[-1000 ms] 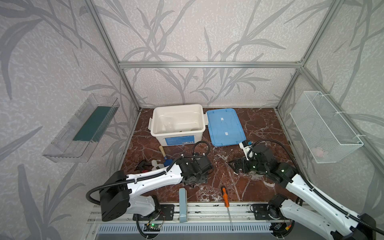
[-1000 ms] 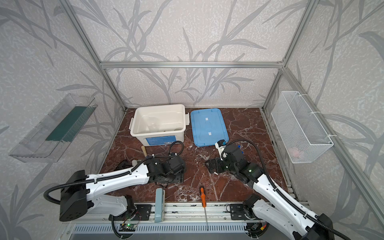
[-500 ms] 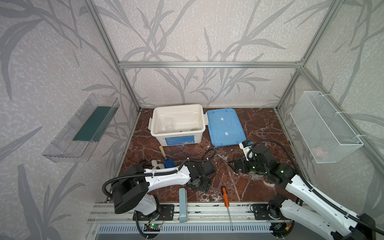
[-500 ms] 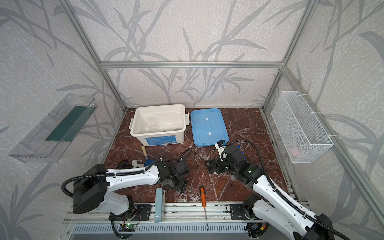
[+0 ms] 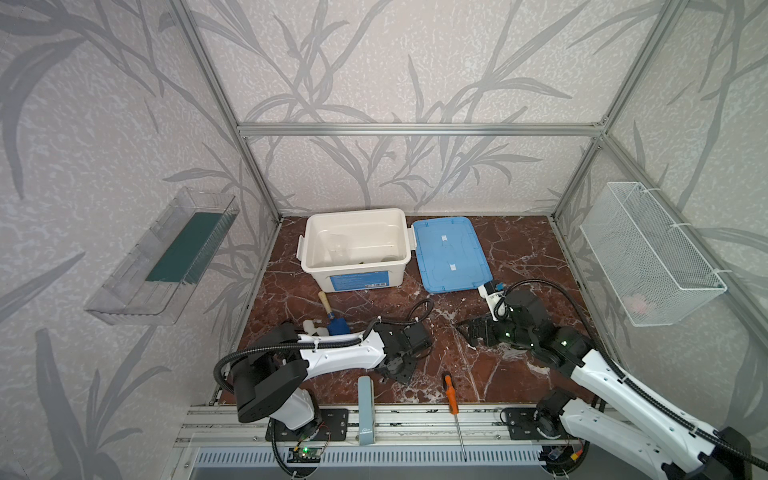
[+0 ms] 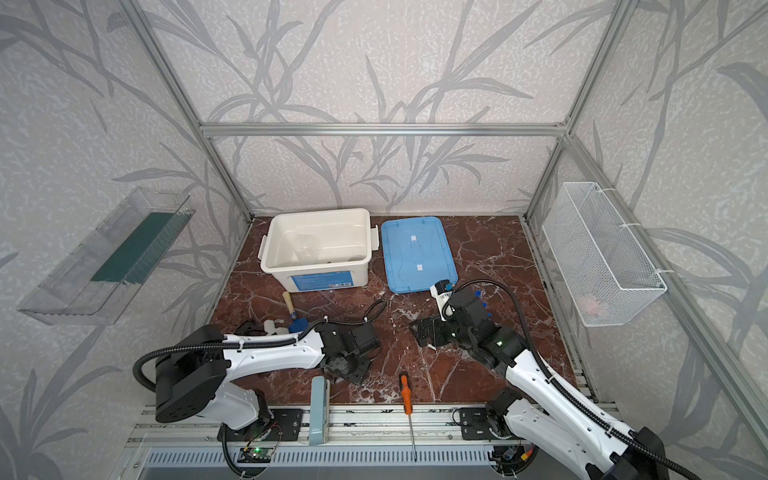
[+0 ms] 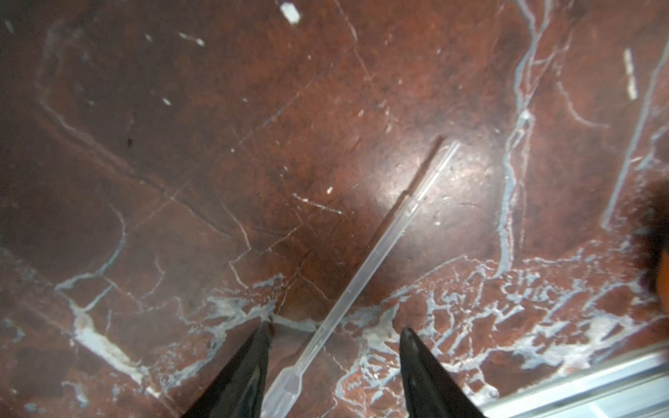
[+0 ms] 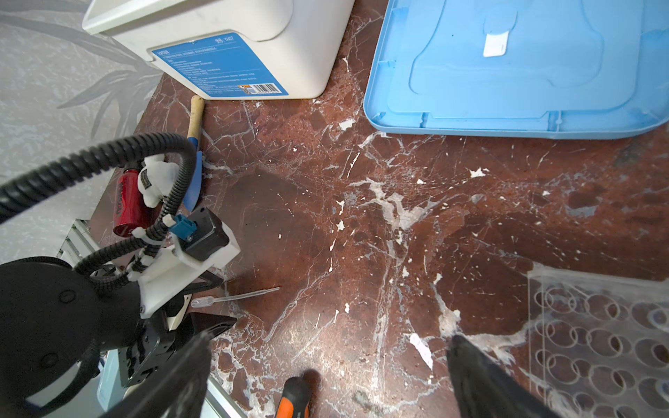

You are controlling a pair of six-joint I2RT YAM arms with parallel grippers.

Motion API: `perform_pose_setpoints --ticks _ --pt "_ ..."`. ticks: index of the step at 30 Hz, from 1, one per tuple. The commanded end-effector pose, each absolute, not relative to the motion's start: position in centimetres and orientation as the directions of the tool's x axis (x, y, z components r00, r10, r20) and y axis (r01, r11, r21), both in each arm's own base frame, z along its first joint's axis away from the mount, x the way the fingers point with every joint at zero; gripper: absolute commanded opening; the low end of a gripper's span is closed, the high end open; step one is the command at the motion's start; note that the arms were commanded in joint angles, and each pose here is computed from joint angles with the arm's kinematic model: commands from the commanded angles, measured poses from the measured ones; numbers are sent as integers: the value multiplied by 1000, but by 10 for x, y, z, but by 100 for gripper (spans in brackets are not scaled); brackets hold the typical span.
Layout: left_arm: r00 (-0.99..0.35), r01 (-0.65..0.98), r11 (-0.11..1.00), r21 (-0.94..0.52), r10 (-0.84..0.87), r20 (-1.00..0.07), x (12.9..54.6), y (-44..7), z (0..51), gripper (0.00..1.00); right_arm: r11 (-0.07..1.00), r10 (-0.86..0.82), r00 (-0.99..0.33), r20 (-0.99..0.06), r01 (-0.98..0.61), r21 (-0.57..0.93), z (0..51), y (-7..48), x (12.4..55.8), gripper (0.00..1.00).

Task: Organize the chemistry lab equipment
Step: 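Close the left gripper on the pipette and lift it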

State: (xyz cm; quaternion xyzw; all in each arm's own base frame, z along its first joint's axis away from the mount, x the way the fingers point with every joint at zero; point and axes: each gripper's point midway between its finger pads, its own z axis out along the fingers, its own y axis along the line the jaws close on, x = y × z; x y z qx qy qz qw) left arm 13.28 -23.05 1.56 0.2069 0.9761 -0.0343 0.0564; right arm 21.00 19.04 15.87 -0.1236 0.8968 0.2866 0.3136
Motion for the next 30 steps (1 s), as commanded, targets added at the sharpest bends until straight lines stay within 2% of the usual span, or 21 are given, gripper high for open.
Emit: perform_pose_setpoints --ticks 1,6,8,13,18,20,26,28,30 --pt "-903 415 910 15 414 -114 134 -224 12 49 805 -28 -773 -634 -394 445 156 191 212 99" --pt "-907 402 915 31 403 -122 139 -229 9 30 806 -25 -773 -634 -391 445 155 191 212 99" --pt "-911 388 921 29 388 -140 144 -235 9 18 805 -22 -772 -636 -390 446 156 191 213 99" --pt "-910 373 927 48 375 -177 161 -252 9 2 808 -25 -772 -635 -390 442 157 190 213 99" --pt "-902 346 929 133 368 -226 185 -261 21 2 810 -20 -773 -635 -384 443 154 189 212 99" --pt "-896 357 926 123 376 -234 191 -271 23 2 810 -18 -774 -633 -383 445 154 190 213 100" --pt "-906 372 923 103 385 -176 186 -276 11 5 814 -20 -773 -634 -381 439 154 188 212 100" --pt "-912 358 928 105 371 -175 184 -272 12 9 816 -21 -773 -635 -380 435 154 186 211 99" --pt "-920 337 936 97 350 -179 181 -267 16 18 817 -19 -771 -637 -380 435 155 186 211 99"
